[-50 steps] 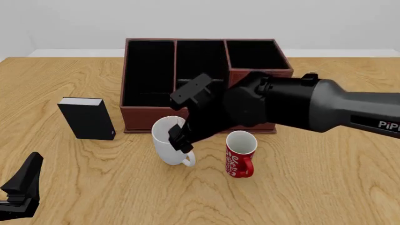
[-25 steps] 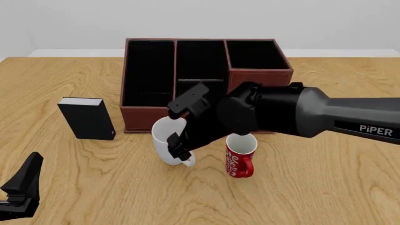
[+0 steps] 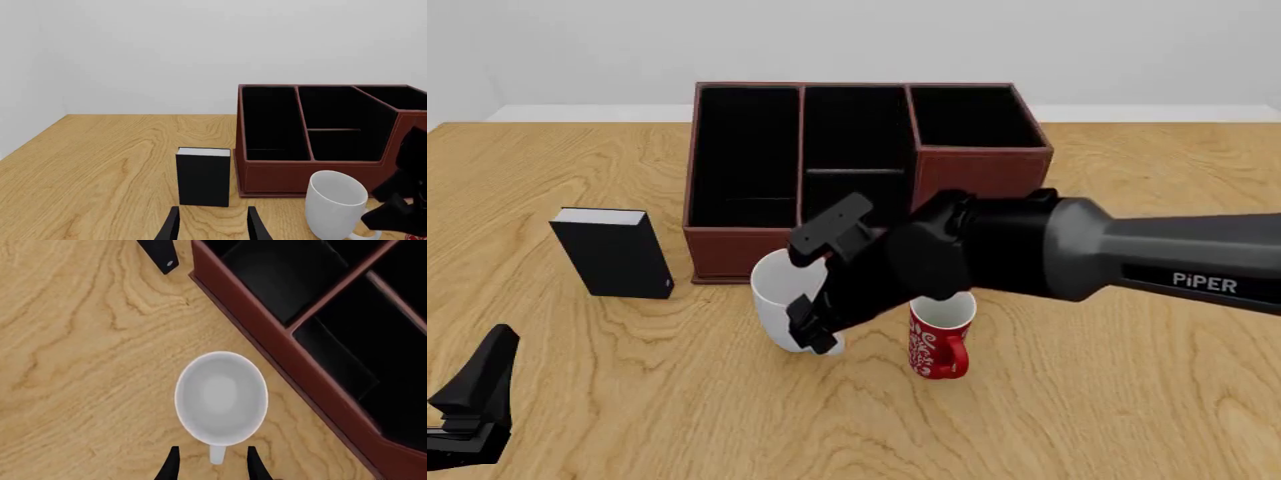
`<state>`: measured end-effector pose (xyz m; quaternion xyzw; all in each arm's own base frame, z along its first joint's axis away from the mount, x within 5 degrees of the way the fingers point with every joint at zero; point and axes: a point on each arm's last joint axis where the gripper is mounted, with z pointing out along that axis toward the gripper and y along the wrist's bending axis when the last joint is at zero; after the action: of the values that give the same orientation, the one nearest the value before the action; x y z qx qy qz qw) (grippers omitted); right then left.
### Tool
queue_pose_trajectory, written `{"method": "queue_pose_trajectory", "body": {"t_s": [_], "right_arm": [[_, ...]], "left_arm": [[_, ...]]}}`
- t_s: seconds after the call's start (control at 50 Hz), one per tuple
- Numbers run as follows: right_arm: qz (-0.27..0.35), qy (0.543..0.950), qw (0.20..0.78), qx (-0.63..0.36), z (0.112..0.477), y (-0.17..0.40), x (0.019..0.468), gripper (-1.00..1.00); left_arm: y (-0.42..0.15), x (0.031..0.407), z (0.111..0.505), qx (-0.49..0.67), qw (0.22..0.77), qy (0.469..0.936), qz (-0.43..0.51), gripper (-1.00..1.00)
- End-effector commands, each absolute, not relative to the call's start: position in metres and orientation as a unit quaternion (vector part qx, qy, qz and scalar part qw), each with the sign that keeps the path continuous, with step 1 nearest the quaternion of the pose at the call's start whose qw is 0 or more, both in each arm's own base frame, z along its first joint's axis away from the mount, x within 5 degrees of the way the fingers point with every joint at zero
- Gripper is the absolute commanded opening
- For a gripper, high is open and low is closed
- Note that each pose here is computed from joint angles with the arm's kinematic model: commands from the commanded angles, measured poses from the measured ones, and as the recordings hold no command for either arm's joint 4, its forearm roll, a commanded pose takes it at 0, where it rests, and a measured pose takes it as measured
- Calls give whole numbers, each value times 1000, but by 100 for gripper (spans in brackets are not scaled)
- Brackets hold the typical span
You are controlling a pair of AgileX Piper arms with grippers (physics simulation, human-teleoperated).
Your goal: Pick up the white mug and place it to the right of the caddy.
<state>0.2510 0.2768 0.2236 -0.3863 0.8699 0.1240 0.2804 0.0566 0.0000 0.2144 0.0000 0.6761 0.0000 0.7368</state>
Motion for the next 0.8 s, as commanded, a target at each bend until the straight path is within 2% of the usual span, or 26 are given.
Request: {"method": "queue_pose_trajectory", "body": {"t_s": [0.02, 0.8], "right_arm": [[122, 875, 273, -381, 214, 277, 253, 100], [119, 883, 256, -376, 193, 281, 253, 100]], "left_arm": [[0, 57, 214, 0, 737, 676, 0, 100], [0, 57, 214, 0, 737, 676, 0, 100]]}}
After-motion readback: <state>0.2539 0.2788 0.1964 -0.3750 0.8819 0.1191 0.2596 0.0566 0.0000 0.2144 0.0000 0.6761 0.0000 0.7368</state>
